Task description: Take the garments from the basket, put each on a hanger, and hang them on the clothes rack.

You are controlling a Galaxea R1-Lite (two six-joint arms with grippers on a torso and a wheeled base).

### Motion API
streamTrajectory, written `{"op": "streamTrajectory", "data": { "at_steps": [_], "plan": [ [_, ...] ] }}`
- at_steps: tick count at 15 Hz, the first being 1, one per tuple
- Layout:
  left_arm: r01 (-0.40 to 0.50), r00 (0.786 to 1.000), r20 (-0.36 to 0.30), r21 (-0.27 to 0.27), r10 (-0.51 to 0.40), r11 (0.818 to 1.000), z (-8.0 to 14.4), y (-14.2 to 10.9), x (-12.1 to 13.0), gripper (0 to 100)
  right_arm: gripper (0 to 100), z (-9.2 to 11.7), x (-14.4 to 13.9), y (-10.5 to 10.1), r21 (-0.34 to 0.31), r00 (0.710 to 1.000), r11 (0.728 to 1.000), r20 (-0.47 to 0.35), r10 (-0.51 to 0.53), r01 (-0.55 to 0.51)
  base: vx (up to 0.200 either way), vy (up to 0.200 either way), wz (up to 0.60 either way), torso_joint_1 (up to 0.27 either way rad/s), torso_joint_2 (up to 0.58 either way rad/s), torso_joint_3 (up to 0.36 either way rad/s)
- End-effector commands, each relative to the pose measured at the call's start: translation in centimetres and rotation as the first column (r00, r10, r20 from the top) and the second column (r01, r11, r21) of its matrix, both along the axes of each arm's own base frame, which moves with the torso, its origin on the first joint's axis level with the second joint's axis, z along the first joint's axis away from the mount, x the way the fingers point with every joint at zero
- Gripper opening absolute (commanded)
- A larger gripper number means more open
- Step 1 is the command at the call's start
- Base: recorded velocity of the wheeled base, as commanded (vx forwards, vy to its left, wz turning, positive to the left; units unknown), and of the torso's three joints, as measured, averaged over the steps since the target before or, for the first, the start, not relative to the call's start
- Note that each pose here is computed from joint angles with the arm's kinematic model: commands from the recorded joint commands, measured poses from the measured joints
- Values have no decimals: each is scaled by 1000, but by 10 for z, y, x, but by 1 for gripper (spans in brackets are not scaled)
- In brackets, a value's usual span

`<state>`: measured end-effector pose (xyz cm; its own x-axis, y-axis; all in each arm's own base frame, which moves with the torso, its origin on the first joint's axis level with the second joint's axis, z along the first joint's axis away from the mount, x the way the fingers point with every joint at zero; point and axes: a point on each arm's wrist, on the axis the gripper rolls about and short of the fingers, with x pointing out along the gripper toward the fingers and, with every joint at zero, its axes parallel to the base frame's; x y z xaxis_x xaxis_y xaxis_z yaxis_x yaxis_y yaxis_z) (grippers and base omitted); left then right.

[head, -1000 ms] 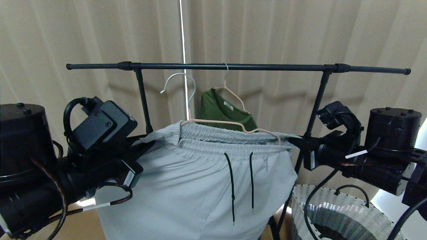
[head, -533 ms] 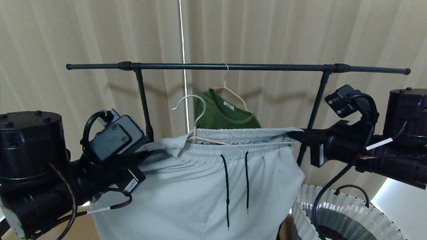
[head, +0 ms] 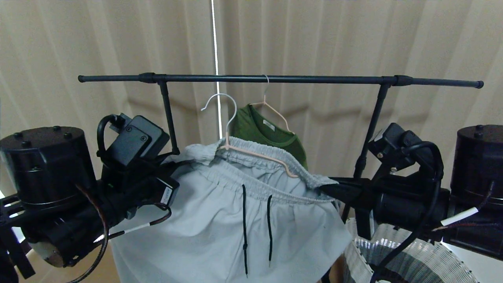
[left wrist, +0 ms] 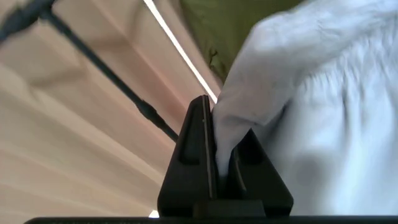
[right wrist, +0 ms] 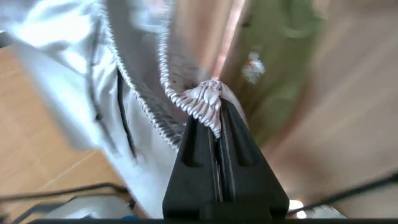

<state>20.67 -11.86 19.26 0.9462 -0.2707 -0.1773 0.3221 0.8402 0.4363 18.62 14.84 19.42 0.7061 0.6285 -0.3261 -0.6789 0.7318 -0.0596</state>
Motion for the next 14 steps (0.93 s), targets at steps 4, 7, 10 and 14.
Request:
{"op": "streamTrajectory", "data": {
  "at_steps": [4, 7, 10, 14],
  "plan": [
    [12, 1000, -9, -13, -12, 1000, -2, -4, 0, 0, 100, -3, -4, 3, -48, 997, 997, 40, 67, -65, 0, 0, 0, 0, 0, 0],
    [42, 999, -8, -34, -42, 999, -6, -9, -7, 0, 100, 1, -1, 5, -128, 978, 985, 159, 133, -113, 0, 0, 0, 0, 0, 0],
    [42, 999, -1, -38, -42, 998, -8, -9, -7, 0, 100, 6, 3, 9, -166, 965, 978, 210, 157, -124, 0, 0, 0, 0, 0, 0],
    [111, 993, 51, -68, -108, 991, -10, -14, -24, 0, 100, 5, 37, 35, -198, 955, 974, 250, 159, -110, 0, 0, 0, 0, 0, 0]
  ]
}}
